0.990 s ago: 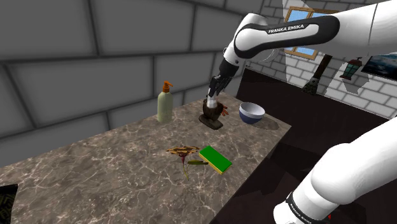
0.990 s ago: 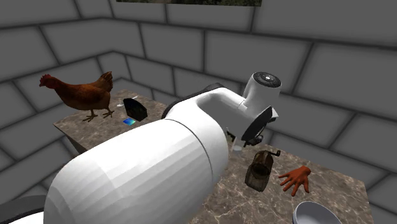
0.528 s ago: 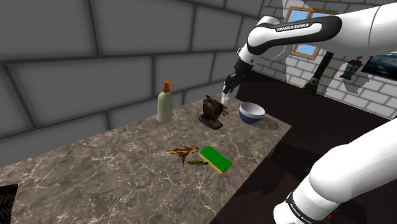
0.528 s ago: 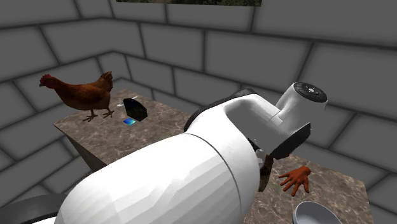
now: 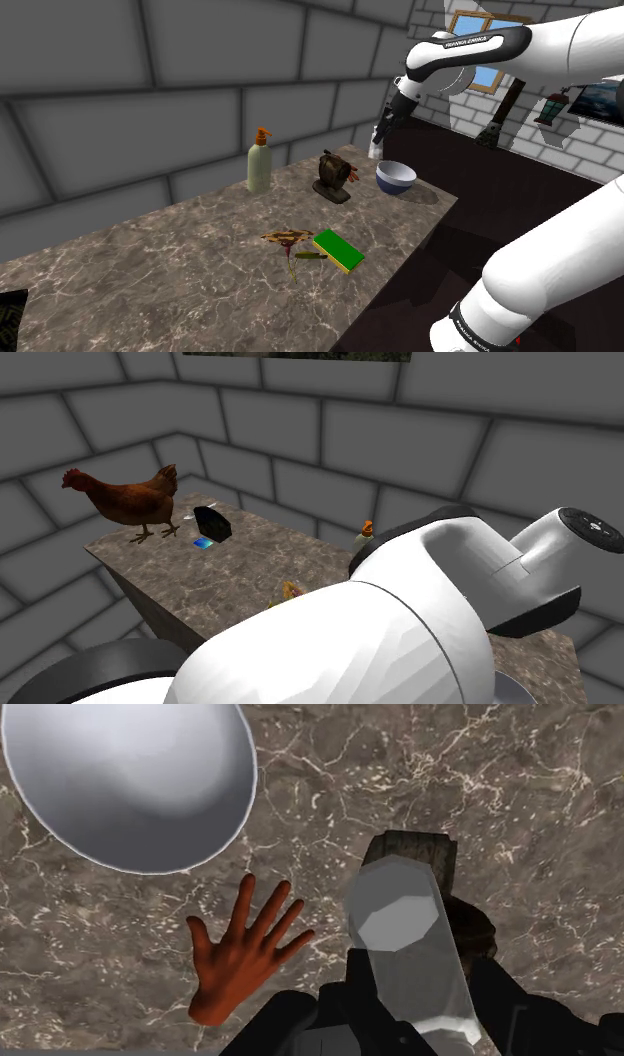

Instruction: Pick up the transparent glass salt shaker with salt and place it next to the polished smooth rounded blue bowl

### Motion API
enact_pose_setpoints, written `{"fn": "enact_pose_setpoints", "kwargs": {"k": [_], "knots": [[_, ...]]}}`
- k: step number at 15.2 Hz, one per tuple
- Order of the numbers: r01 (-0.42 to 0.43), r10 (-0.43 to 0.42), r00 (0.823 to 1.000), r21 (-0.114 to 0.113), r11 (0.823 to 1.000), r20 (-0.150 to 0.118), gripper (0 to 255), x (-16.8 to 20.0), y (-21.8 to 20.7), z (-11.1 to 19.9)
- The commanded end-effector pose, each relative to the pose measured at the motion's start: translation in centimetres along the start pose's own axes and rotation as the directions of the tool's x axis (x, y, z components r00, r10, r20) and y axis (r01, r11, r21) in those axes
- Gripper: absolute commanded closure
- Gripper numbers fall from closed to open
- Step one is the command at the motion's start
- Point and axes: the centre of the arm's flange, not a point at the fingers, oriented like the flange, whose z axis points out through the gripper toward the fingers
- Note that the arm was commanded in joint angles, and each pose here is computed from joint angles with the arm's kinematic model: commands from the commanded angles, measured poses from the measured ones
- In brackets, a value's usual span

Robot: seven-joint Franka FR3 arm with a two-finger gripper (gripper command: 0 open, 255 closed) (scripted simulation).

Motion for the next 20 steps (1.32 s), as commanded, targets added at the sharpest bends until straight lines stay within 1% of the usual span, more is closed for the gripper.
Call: {"fn": "enact_pose_setpoints", "kwargs": {"k": [1,20], "knots": [[0.002,-0.002,1.0,0.0,1.0,0.0,255,-0.6,2.6,-0.6],[0.002,-0.002,1.0,0.0,1.0,0.0,255,-5.9,26.8,-5.0]]}}
